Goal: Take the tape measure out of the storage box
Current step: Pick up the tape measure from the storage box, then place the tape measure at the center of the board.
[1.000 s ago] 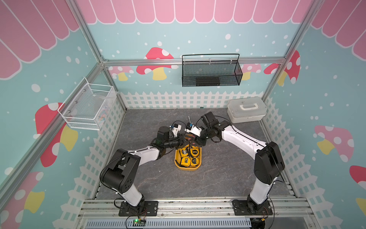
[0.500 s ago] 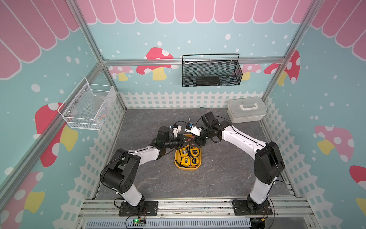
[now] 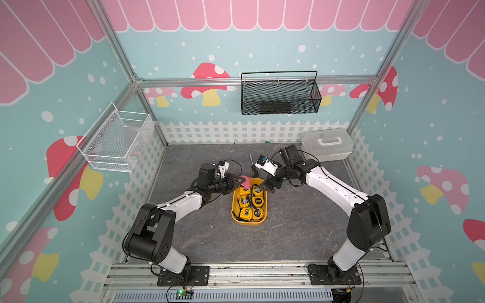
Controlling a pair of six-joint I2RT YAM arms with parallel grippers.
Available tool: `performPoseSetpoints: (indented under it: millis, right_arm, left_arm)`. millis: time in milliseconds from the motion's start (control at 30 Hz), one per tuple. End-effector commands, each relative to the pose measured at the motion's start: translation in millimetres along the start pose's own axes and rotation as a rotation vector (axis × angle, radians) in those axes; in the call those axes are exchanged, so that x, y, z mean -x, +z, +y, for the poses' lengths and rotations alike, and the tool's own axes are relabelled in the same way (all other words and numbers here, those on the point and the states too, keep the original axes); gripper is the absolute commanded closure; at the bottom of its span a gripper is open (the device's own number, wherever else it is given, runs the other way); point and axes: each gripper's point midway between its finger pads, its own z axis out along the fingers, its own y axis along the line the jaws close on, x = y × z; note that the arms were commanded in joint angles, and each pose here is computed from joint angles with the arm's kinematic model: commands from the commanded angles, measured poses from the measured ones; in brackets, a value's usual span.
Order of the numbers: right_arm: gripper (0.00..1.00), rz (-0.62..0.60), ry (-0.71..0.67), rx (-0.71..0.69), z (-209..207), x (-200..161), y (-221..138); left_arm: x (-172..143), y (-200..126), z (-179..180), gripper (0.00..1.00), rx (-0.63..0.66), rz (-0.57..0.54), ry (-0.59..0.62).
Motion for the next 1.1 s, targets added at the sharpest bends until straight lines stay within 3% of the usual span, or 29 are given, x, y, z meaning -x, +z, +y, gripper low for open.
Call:
performPoseSetpoints:
  millis: [0, 233, 433, 600, 867, 1067]
  right_arm:
    - [0.04, -0.023, 0.038, -0.030, -7, -3, -12]
    - [0.04, -0.027, 0.066, -0.041, -9, -12, -16]
    - [0.04, -0.026, 0.088, -0.021, -6, -17, -11]
    - [0.05, -0.022, 0.097, -0.014, -5, -19, -10]
    - [0.05, -0.004, 0.104, -0.013, -5, -25, -5]
    - [0.05, -0.003, 0.113, 0.002, -6, -26, 0]
  left_arm:
    - [25, -23, -10, 0.79, 0.037, -0.061, 0.084]
    - [77, -74, 23, 0.77, 0.136, -0.217, 0.064]
    - [97, -84, 76, 0.78, 0.164, -0.261, -0.037]
    - [99, -77, 118, 0.78, 0.170, -0.266, -0.149]
    - [77, -78, 161, 0.78, 0.354, -0.194, -0.186]
    - [71, -76, 183, 0.78, 0.403, -0.174, -0.221]
